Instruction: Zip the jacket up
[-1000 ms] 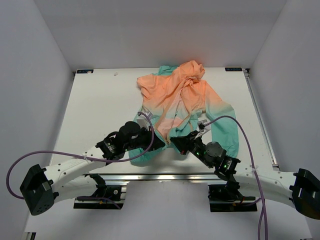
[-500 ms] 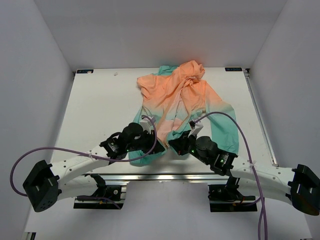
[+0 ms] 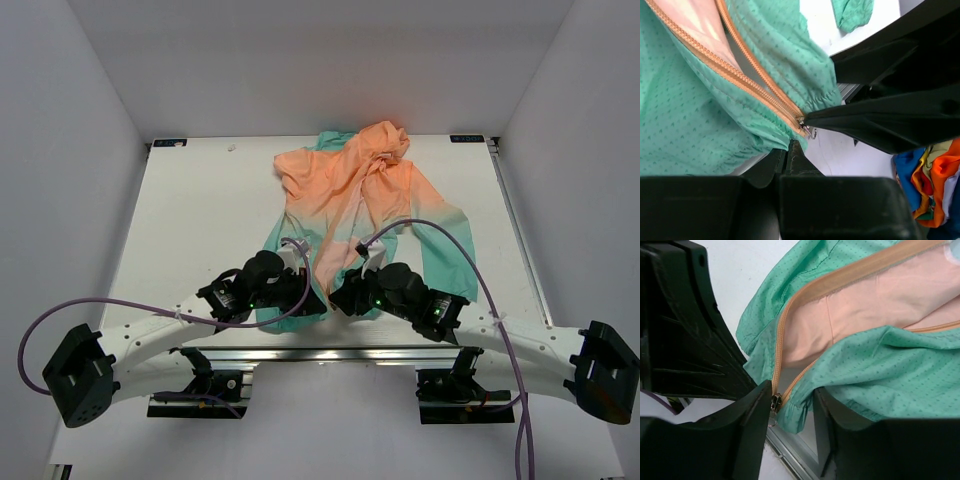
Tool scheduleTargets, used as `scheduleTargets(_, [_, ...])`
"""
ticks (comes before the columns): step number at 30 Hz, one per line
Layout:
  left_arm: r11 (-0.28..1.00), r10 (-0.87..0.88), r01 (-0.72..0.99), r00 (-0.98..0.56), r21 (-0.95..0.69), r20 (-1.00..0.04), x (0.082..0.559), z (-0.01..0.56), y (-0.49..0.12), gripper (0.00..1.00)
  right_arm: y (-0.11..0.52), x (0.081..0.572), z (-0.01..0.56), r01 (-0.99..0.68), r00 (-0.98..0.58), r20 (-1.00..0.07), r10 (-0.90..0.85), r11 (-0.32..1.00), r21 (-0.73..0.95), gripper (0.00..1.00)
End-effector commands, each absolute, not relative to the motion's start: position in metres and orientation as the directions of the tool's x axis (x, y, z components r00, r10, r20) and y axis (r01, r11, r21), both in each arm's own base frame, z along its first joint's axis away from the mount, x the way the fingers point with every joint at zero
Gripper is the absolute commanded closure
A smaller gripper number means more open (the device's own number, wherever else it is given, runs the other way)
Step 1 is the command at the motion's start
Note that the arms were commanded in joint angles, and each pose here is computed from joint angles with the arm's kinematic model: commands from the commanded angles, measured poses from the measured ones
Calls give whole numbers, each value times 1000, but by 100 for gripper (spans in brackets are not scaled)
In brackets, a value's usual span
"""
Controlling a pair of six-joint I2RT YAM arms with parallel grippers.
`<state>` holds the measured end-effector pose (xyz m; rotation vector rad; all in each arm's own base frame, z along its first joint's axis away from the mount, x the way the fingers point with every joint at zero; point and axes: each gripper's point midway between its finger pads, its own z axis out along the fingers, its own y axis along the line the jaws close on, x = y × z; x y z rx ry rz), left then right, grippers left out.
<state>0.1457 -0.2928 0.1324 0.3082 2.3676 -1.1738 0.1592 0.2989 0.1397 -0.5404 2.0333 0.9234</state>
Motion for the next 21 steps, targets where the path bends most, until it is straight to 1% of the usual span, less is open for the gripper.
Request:
scheduleTargets(1, [594, 9, 394, -875, -701, -484, 136, 131, -292, 100, 304, 163, 165, -691, -517, -854, -54, 615, 380, 55])
scheduleTargets(2, [595, 7, 391, -876, -703, -482, 136, 131, -292, 100, 302, 163, 167, -701, -503, -862, -65, 615, 362, 54])
scheduleTargets(3, [595, 8, 389, -878, -703, -478, 135, 130, -291, 100, 302, 164, 171, -708, -490, -869, -70, 613, 349, 49])
scheduleTargets(6, [602, 5, 381, -880, -701, -474, 136, 129, -291, 100, 295, 168, 178, -717, -454, -884, -108, 633, 291, 41])
scheduleTargets(8, [605, 2, 378, -881, -701, -473, 137, 130, -291, 100, 291, 166, 177, -730, -444, -883, -154, 633, 257, 29])
scheduleTargets(10, [606, -1, 376, -881, -701, -473, 137, 131, -292, 100, 288, 167, 184, -750, -407, -894, -186, 627, 211, 12])
scheduleTargets(15, [612, -18, 364, -881, -702, -473, 140, 133, -291, 100, 279, 164, 182, -799, -328, -881, -342, 598, 65, 11])
scheduleTargets(21, [613, -10, 366, -883, -701, -470, 140, 135, -293, 100, 286, 145, 196, -831, -204, -861, -466, 547, -100, 11])
